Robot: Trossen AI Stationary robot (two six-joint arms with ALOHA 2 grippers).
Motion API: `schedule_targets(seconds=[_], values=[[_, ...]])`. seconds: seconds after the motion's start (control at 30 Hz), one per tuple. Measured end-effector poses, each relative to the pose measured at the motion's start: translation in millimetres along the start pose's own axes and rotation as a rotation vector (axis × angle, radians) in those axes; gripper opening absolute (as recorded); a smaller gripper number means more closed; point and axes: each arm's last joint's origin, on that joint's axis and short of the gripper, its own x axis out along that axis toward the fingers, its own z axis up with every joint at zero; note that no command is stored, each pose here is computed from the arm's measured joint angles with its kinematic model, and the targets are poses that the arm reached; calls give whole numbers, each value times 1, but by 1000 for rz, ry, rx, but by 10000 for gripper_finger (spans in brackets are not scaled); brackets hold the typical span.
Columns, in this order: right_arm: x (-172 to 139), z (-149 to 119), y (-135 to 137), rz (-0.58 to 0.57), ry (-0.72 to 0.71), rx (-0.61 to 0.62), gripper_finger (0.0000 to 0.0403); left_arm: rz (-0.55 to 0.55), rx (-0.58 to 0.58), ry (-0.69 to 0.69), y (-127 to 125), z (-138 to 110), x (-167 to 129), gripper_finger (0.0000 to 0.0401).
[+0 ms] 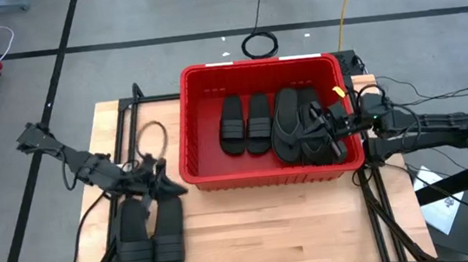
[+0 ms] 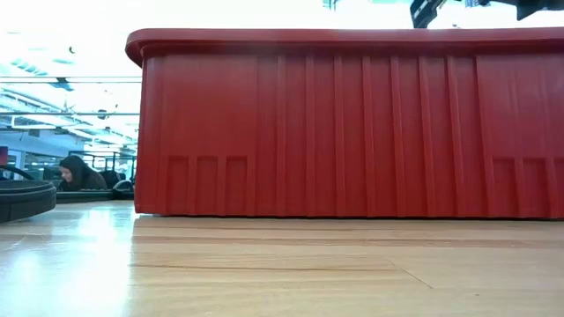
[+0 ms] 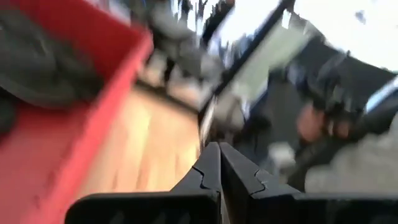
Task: Pick and place slides into bin
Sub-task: Put the right slide into the bin
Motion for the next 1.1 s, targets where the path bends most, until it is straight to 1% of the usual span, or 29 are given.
schedule_targets(seconds=[0.1,0.17,0.23,0.3,0.33,0.43,0.47,0.57,0.67,0.73,0.8,0.87,0.97,1.1], values=[[-1,1,1,-5,-4,-4,3,66,-27,247,-4,-12,3,3],[-1,1,-1,-46,-17,3,3,153,-55,450,0,-24,1,9],[-2,1,-3,-111,-36,18,4,242,-93,604,5,-35,-1,21],[-2,2,-5,-208,-68,27,4,317,-134,719,10,-47,-5,39],[-2,3,-7,-252,-83,33,4,333,-152,762,12,-52,-5,49],[-3,4,-9,-335,-113,39,4,312,-167,873,12,-64,-3,87],[-3,4,-9,-346,-126,49,4,302,-168,904,11,-67,-2,101],[-3,8,-8,-331,-172,107,4,261,-156,973,8,-74,1,143],[-4,9,-7,-321,-189,127,4,226,-100,1026,6,-80,3,187],[-3,10,-7,-317,-194,124,5,238,-88,1034,8,-82,7,215],[-3,10,-7,-308,-197,117,5,282,-122,1032,13,-82,13,237],[-3,10,-6,-289,-188,108,5,289,-145,1039,17,-83,20,253],[-3,10,-6,-264,-179,111,5,210,-150,1047,17,-84,31,267],[-3,10,-5,-236,-170,121,5,143,-151,1066,21,-88,49,271]])
